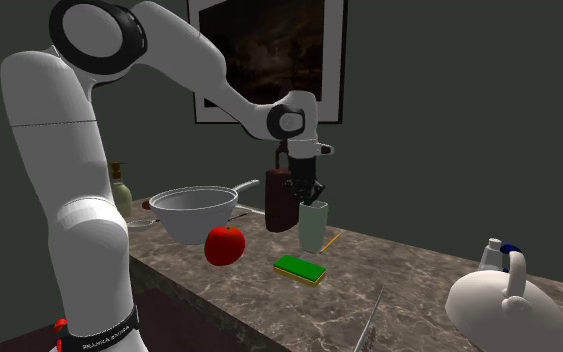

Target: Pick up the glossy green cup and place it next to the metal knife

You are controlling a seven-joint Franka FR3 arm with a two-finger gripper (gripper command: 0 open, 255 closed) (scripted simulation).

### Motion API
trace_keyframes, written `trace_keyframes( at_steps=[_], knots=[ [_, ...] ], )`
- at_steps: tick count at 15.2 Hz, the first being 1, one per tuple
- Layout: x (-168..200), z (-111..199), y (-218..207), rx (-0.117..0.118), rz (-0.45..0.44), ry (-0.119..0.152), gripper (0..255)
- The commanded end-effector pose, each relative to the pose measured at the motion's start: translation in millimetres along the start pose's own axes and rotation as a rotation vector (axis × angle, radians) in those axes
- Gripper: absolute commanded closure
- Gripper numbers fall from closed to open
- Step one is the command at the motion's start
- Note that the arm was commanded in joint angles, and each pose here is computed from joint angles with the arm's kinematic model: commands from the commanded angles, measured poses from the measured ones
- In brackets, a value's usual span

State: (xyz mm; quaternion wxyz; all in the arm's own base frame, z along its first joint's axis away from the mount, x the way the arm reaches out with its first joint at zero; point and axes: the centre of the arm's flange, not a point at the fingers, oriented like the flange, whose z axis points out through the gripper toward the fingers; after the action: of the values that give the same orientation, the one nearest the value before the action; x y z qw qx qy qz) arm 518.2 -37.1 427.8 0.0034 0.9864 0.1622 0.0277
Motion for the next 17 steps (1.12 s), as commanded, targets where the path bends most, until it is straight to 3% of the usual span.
trace_keyframes(
  at_steps=[1,17],
  knots=[
    [1,-12,0,0.0,0.0,0.0,255],
    [5,-96,1,0.0,0.0,0.0,255]
  ],
)
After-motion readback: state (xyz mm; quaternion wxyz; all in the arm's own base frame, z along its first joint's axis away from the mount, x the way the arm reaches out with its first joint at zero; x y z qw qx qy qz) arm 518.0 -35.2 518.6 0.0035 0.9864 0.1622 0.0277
